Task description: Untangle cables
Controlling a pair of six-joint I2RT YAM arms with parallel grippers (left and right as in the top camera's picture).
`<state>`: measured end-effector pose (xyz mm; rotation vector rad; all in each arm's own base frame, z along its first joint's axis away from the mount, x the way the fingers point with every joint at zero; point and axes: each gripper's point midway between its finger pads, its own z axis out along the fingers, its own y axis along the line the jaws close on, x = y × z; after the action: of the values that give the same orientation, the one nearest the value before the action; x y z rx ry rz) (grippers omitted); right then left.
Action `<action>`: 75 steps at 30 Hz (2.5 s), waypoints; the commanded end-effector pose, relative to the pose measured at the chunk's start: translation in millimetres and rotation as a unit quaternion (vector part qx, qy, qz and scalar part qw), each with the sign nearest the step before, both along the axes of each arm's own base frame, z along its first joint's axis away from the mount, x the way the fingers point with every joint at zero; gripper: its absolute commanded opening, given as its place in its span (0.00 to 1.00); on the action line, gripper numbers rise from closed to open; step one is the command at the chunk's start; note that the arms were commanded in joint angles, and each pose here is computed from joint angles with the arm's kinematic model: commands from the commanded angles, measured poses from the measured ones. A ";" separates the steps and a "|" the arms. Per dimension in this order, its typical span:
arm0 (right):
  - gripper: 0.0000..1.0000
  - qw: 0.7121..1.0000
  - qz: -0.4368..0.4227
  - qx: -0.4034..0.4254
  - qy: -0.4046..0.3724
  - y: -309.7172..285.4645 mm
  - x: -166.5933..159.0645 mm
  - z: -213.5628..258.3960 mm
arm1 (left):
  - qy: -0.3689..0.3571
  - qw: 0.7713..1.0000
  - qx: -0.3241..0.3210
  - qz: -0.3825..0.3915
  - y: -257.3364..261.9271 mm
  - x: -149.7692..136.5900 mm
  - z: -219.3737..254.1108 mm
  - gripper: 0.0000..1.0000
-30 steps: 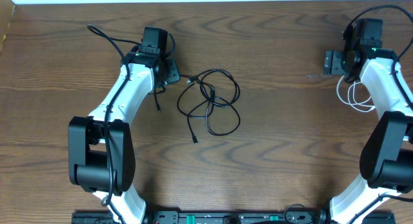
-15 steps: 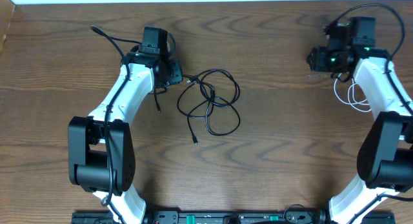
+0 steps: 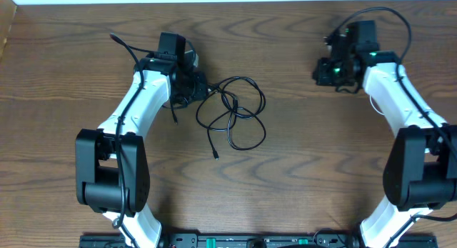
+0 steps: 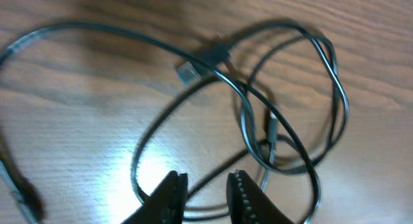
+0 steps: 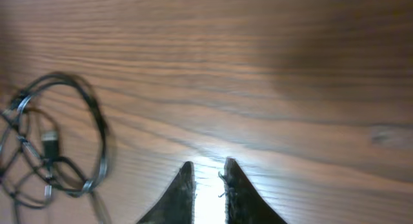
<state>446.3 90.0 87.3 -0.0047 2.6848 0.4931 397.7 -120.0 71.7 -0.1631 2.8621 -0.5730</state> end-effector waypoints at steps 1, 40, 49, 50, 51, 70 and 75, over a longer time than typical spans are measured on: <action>0.26 1.000 0.016 0.012 0.021 30.3 -10.5 -8.2 | 0.007 0.999 -0.037 -0.026 -18.2 -11.6 10.9 0.32; 0.27 0.994 0.073 -0.079 0.033 88.4 -45.9 -23.8 | 0.002 0.989 0.141 -0.044 -73.9 -45.1 -21.8 0.21; 0.26 0.994 0.066 -0.076 0.034 88.8 -45.3 -24.0 | -0.029 0.989 0.139 -0.031 -73.1 -28.2 -18.7 0.42; 0.26 0.994 0.066 -0.076 0.035 88.8 -45.3 -24.3 | -0.028 0.989 0.139 -0.031 -73.1 -28.4 -19.3 0.43; 0.27 0.994 0.066 -0.076 0.035 88.7 -45.2 -25.1 | -0.027 0.989 0.139 -0.032 -73.5 -29.0 -20.5 0.45; 0.30 0.994 0.072 -0.075 0.031 93.8 -44.9 -25.7 | -0.059 0.995 0.068 -0.046 -105.8 -21.8 10.9 0.07; 0.31 0.994 0.076 -0.075 0.029 97.8 -45.7 -25.3 | -0.146 0.988 0.027 -0.037 -106.0 -20.2 89.0 0.07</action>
<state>403.8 184.9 68.3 -0.2417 2.7712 0.3489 371.1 -221.2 89.7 0.0186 2.7749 -0.3782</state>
